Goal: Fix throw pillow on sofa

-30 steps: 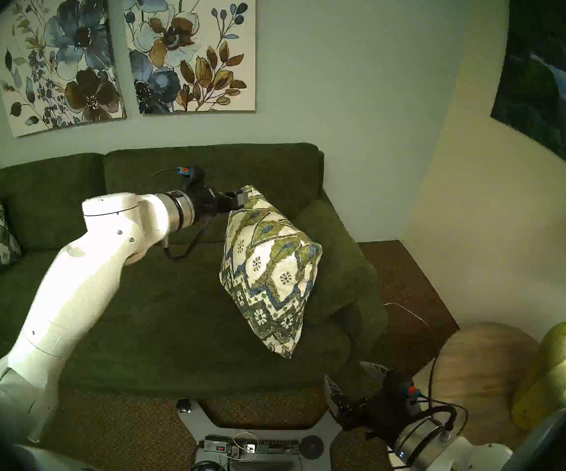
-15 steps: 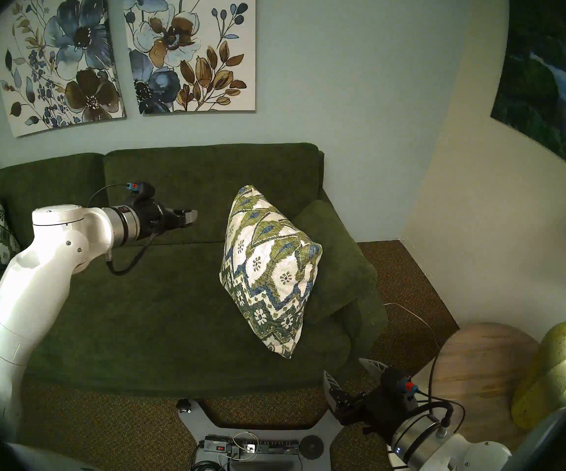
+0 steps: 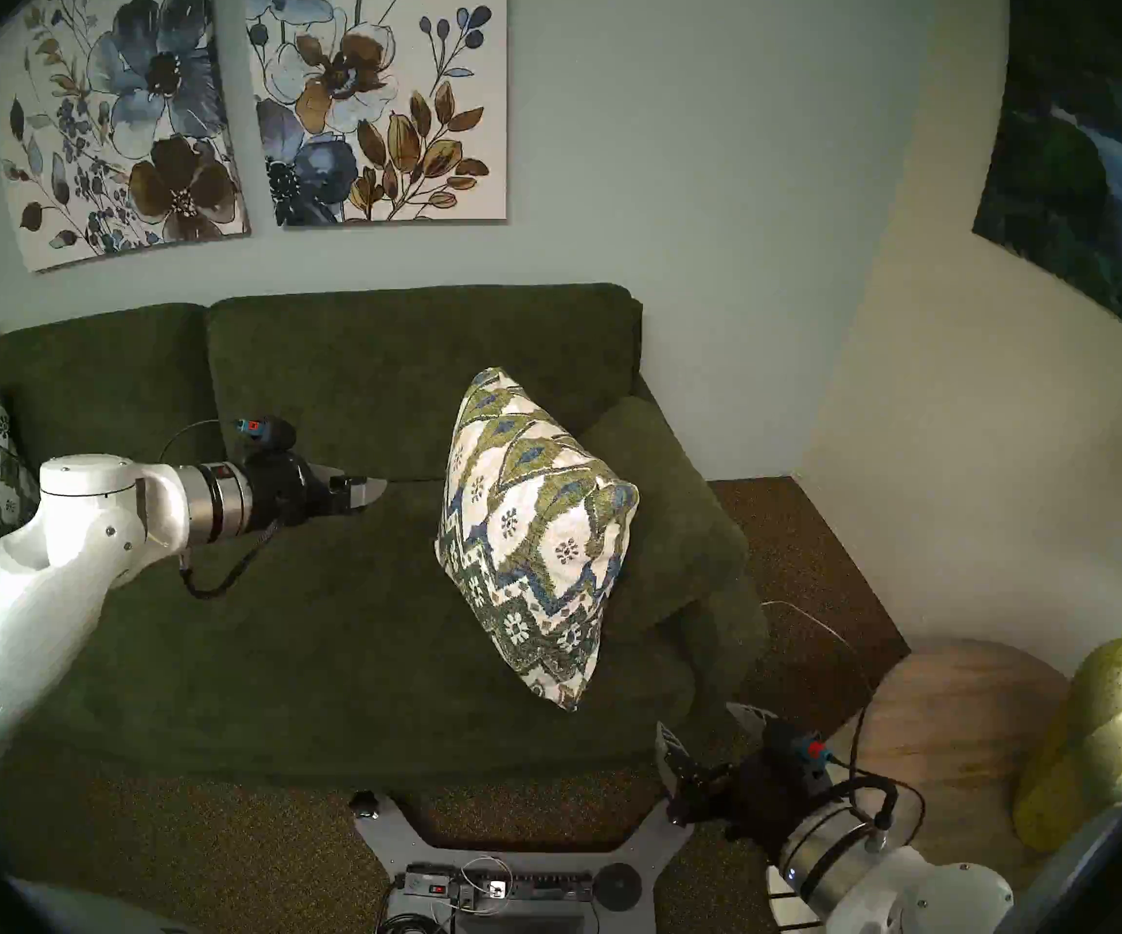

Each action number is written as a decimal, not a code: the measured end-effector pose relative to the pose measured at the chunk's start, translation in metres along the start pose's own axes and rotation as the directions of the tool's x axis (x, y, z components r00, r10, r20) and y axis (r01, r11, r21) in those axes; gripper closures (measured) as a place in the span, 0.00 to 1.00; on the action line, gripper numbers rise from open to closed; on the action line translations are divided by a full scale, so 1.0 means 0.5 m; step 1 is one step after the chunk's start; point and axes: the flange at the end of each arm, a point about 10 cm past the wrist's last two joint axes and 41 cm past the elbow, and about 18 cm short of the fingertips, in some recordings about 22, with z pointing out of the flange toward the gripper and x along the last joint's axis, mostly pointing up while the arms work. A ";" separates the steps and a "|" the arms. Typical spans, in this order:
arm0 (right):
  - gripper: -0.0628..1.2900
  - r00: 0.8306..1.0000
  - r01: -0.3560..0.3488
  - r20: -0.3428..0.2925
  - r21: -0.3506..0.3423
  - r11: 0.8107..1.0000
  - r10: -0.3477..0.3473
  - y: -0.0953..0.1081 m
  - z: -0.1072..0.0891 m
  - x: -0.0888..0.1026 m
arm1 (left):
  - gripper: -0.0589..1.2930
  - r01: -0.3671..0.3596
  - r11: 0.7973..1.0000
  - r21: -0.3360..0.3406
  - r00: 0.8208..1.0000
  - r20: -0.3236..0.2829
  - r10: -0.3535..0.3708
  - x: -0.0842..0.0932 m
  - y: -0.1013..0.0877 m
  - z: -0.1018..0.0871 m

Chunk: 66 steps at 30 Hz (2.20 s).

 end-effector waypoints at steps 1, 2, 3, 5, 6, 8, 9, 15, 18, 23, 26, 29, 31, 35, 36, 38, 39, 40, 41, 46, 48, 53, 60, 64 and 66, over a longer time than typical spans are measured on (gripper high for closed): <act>0.04 1.000 -0.001 0.001 -0.002 1.000 0.001 0.000 0.001 0.000 | 0.06 -0.007 1.000 -0.011 1.000 -0.001 0.007 -0.005 0.002 0.002; 0.04 1.000 -0.001 0.002 -0.003 1.000 0.001 0.001 0.001 0.001 | 0.06 -0.014 1.000 -0.021 1.000 -0.001 0.014 -0.010 0.004 0.005; 0.04 1.000 -0.002 0.003 -0.006 1.000 0.002 0.002 0.002 0.001 | 0.06 -0.025 0.999 -0.039 1.000 0.000 0.025 -0.020 0.007 0.011; 0.04 1.000 -0.003 0.005 -0.009 1.000 0.003 0.003 0.003 0.002 | 0.06 -0.043 0.997 -0.065 0.999 0.002 0.043 -0.038 0.011 0.024; 0.04 1.000 -0.003 0.006 -0.010 1.000 0.003 0.003 0.004 0.002 | 0.06 -0.052 0.996 -0.071 0.999 0.002 0.053 -0.046 0.012 0.030; 0.04 1.000 -0.003 0.008 -0.012 1.000 0.003 0.003 0.005 0.002 | 0.06 -0.069 0.995 -0.075 0.998 -0.005 0.069 -0.058 0.015 0.043; 0.04 1.000 -0.003 0.008 -0.013 1.000 0.004 0.004 0.005 0.002 | 0.06 -0.082 0.994 -0.074 0.997 -0.013 0.081 -0.067 0.017 0.054; 0.04 1.000 -0.003 0.011 -0.018 1.000 0.003 0.005 0.008 0.004 | 0.06 -0.102 0.993 -0.064 0.995 -0.025 0.100 -0.121 0.032 0.111; 0.04 1.000 -0.004 0.011 -0.020 1.000 0.004 0.006 0.009 0.005 | 0.06 -0.103 0.992 -0.068 0.995 -0.024 0.102 -0.141 0.049 0.138; 0.04 1.000 -0.004 0.008 -0.023 1.000 0.004 0.007 0.010 0.006 | 0.06 -0.109 0.990 -0.092 0.994 -0.033 0.107 -0.158 0.091 0.183; 0.04 1.000 -0.004 0.006 -0.024 1.000 0.004 0.007 0.011 0.008 | 0.06 -0.114 0.988 -0.108 0.993 -0.038 0.110 -0.166 0.118 0.208; 0.04 1.000 -0.003 0.004 -0.024 1.000 0.003 0.007 0.012 0.009 | 0.06 -0.115 0.986 -0.117 0.993 -0.039 0.111 -0.174 0.140 0.234; 0.04 1.000 -0.003 0.002 -0.024 1.000 0.003 0.007 0.013 0.009 | 0.06 -0.116 0.986 -0.119 0.993 -0.042 0.112 -0.175 0.151 0.247; 0.04 1.000 -0.002 -0.001 -0.024 1.000 0.002 0.008 0.014 0.011 | 0.06 -0.118 0.987 -0.113 0.992 -0.053 0.112 -0.172 0.166 0.276; 0.04 1.000 -0.002 -0.002 -0.024 1.000 0.002 0.008 0.014 0.011 | 0.06 -0.117 0.987 -0.110 0.992 -0.057 0.111 -0.170 0.169 0.284; 0.04 1.000 -0.001 -0.003 -0.024 1.000 0.001 0.008 0.014 0.012 | 0.06 -0.116 0.988 -0.105 0.992 -0.063 0.110 -0.166 0.174 0.300; 0.04 1.000 -0.001 -0.004 -0.024 1.000 0.001 0.008 0.015 0.012 | 0.06 -0.116 0.988 -0.101 0.992 -0.067 0.110 -0.163 0.177 0.308; 0.04 1.000 -0.001 -0.004 -0.024 1.000 0.001 0.008 0.015 0.012 | 0.06 -0.116 0.988 -0.099 0.992 -0.069 0.109 -0.161 0.178 0.312; 0.04 1.000 -0.001 -0.005 -0.023 1.000 0.000 0.008 0.015 0.013 | 0.06 -0.115 0.989 -0.094 0.991 -0.073 0.109 -0.158 0.179 0.321; 0.04 1.000 0.000 -0.007 -0.022 1.000 0.000 0.008 0.016 0.014 | 0.06 -0.110 0.991 -0.071 0.991 -0.090 0.103 -0.141 0.183 0.356; 0.04 1.000 0.001 -0.008 -0.022 1.000 -0.001 0.008 0.016 0.014 | 0.06 -0.107 0.993 -0.060 0.990 -0.099 0.100 -0.131 0.184 0.373; 0.04 1.000 0.001 -0.011 -0.021 1.000 -0.001 0.008 0.017 0.015 | 0.06 -0.102 0.994 -0.032 0.988 -0.116 0.097 -0.109 0.185 0.408; 0.04 1.000 0.002 -0.013 -0.020 1.000 -0.002 0.008 0.017 0.016 | 0.06 -0.111 0.994 0.004 0.987 -0.116 0.111 -0.093 0.182 0.455; 0.04 1.000 0.002 -0.013 -0.018 1.000 -0.002 0.008 0.018 0.017 | 0.06 -0.129 0.991 0.027 0.985 -0.114 0.132 -0.082 0.176 0.480; 0.04 1.000 0.002 -0.013 -0.016 1.000 -0.002 0.007 0.018 0.017 | 0.06 -0.140 0.989 0.039 0.983 -0.115 0.144 -0.078 0.169 0.489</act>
